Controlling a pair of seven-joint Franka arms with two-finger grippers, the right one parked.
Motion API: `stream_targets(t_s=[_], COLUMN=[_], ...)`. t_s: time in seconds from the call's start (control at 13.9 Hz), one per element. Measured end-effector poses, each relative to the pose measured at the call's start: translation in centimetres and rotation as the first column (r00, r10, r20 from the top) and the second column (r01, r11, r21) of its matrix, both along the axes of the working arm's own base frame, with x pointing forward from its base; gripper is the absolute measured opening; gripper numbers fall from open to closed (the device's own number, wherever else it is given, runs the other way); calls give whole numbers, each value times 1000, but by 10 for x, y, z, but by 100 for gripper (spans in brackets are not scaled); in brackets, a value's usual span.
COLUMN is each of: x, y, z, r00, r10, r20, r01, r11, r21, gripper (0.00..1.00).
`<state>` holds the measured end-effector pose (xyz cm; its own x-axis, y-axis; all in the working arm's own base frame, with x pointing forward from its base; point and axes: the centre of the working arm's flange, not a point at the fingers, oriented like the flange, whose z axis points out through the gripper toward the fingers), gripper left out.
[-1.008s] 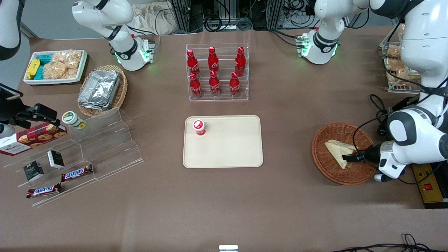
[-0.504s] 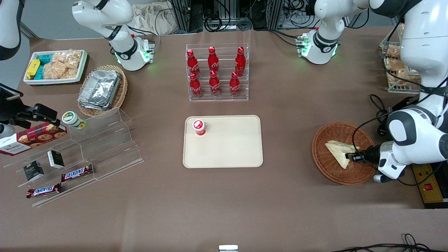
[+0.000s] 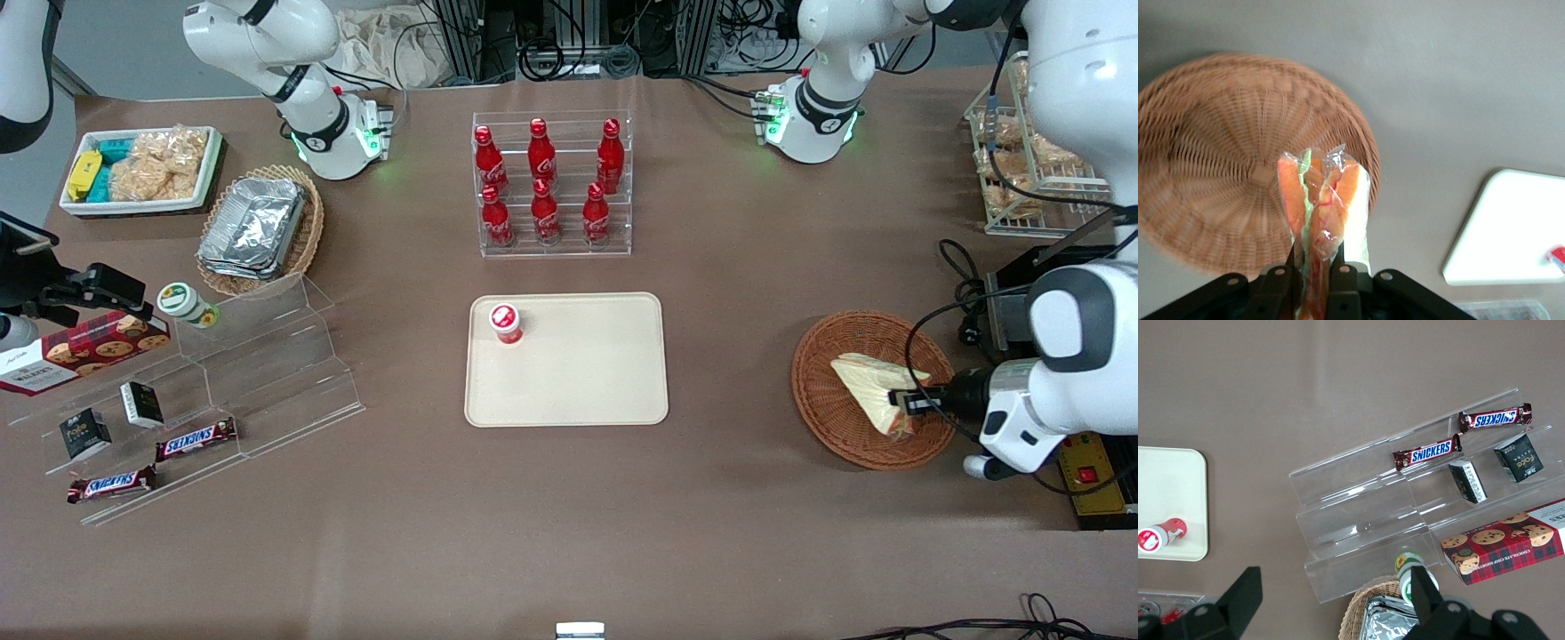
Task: Place sandwich from basket to tray
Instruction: 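Lift the sandwich out of the basket with the left gripper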
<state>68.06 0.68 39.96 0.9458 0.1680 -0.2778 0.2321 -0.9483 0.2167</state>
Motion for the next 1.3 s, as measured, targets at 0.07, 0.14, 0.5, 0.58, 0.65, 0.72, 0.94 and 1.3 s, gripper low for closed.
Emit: stream_targets(t_s=[0.07, 0.14, 0.5, 0.58, 0.65, 0.72, 0.94, 1.3], x=[-3, -8, -43, -52, -61, -70, -93, -97], y=[-3, -6, -56, -72, -90, -112, -194, -294], z=[25, 48, 151, 167, 181, 191, 199, 159], r00=[1000, 999, 993, 992, 991, 990, 988, 991], r10=[-8, -17, -99, -114, -126, -139, -150, -135], r20=[-25, -47, -61, -53, -44, -36, -41, -22], r01=[8, 17, 102, 117, 130, 142, 154, 137], r11=[1000, 1000, 994, 991, 988, 984, 977, 978], r21=[3, 4, 48, 66, 87, 105, 147, 159], gripper=[18, 18, 15, 15, 15, 15, 15, 15])
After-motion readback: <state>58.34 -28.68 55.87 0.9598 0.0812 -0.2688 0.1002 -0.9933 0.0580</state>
